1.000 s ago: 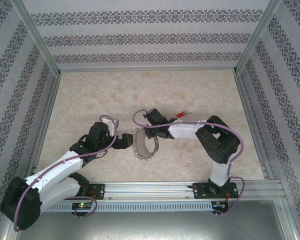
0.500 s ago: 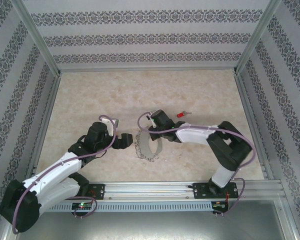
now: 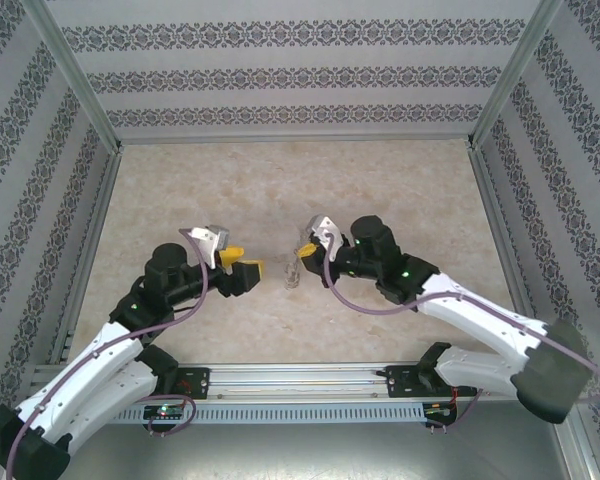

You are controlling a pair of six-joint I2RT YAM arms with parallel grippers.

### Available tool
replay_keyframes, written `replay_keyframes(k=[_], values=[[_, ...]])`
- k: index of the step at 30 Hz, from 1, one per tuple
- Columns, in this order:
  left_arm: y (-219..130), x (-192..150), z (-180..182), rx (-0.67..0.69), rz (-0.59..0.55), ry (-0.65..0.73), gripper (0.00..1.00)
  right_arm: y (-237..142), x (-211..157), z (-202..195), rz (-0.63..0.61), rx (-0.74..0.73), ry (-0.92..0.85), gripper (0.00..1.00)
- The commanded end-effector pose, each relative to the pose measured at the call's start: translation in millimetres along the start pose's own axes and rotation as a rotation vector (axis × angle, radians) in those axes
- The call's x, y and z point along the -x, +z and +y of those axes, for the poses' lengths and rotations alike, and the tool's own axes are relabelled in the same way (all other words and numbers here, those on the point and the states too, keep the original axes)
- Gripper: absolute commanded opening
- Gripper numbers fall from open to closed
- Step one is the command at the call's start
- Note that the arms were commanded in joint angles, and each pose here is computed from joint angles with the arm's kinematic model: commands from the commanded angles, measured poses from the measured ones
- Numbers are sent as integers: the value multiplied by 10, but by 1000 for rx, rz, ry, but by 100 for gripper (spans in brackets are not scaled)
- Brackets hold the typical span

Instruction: Put the keys on the keyring

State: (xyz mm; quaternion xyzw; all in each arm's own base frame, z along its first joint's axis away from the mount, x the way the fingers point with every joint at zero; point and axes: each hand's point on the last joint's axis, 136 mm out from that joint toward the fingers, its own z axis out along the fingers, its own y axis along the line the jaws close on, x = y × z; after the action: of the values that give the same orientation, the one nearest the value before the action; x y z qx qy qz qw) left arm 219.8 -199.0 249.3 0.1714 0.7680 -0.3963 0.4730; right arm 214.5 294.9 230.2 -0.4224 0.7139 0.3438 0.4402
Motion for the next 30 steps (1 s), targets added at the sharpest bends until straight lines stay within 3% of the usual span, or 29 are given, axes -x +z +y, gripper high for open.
replay_keyframes(k=[1,11,22,30], values=[[-149,256,-387,-119,-26,134,78,-227,171,453,-69,204,-99,0],[-358,249,-1087,-403,22,387,56,-585,368,889,-159,396,-195,0],[-78,-133,-1182,-385,223,608,51,-767,377,1089,-201,476,-268,0],[40,-125,-1285,-402,218,656,39,-719,313,1062,-173,446,-275,0]])
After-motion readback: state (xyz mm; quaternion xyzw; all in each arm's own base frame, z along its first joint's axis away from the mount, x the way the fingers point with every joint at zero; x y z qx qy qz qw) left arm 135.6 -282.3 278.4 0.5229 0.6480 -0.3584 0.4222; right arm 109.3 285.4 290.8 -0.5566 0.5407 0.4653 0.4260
